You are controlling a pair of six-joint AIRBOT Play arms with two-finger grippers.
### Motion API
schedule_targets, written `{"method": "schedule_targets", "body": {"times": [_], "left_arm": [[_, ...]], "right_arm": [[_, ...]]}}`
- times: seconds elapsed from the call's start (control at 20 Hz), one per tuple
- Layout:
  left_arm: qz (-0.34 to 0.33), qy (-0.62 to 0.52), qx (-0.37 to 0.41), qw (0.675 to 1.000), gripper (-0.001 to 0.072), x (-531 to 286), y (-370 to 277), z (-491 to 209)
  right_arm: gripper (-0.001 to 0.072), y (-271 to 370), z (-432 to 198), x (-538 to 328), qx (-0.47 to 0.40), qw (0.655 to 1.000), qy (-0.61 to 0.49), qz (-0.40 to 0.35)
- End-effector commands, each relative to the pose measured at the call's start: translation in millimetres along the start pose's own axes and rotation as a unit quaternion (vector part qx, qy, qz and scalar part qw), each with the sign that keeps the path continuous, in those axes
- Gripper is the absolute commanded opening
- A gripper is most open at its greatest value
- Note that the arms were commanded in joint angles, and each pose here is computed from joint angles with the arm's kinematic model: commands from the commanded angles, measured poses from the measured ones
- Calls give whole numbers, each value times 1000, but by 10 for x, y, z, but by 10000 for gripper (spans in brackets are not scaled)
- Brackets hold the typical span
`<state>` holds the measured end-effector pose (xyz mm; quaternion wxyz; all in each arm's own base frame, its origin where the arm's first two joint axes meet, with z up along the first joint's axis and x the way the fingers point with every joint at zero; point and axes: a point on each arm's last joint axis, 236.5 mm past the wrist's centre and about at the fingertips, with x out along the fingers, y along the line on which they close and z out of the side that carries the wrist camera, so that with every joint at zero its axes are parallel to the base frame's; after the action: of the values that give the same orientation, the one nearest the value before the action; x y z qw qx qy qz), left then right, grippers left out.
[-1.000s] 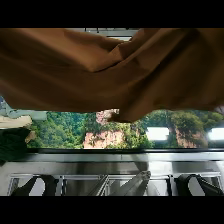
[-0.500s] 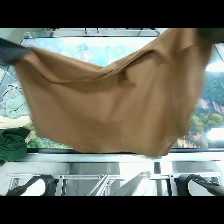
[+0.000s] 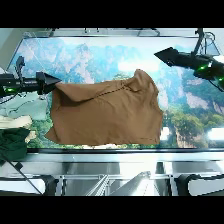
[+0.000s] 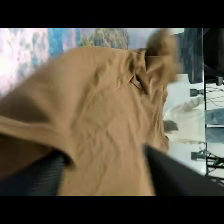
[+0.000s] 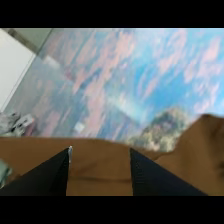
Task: Fold the shirts.
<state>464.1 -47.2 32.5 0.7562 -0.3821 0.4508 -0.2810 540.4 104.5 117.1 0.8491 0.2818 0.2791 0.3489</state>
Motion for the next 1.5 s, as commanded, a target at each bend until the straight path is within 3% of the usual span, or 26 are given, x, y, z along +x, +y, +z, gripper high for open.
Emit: {"method": "schedule_targets", "body": {"times": [0.0, 0.15, 0.3, 0.35, 0.45, 0.6, 0.9, 1.25, 1.3, 1.35, 1.45], "left_arm": [[-26, 29, 21, 999, 713, -137, -81, 62], [-13, 90, 0, 996, 712, -438, -13, -172], [34, 128, -51, 990, 711, -572, 342, -662], [55, 112, -68, 990, 711, -608, 476, -745], [86, 97, -96, 987, 711, -713, 663, -963], [116, 78, -136, 981, 711, -932, 826, -1214], [113, 32, -192, 974, 710, -1259, 922, -1400], [112, 7, -208, 972, 710, -1465, 958, -1405], [114, 11, -208, 971, 710, -1469, 963, -1425], [130, 27, -208, 969, 710, -1485, 1017, -1514], [174, 80, -204, 960, 709, -1532, 1170, -1773]], "right_arm": [[334, -108, -274, -540, 72, 994, 79, 6], [333, -137, -666, -1088, 158, 981, 110, 13], [287, -220, -1400, -1446, 239, 964, 103, -46], [302, -255, -1704, -1535, 270, 954, 101, -81], [465, -410, -2345, -1678, 341, 918, 104, -172], [480, -455, -3109, -1734, 408, 876, 125, -224], [479, -325, -3845, -1612, 402, 867, 187, -229], [475, -129, -3920, -1099, 378, 883, 197, -196], [436, -84, -3905, -1028, 378, 887, 194, -181], [329, -59, -3877, -977, 375, 892, 188, -170], [294, -48, -3827, -947, 374, 895, 179, -162]]}}
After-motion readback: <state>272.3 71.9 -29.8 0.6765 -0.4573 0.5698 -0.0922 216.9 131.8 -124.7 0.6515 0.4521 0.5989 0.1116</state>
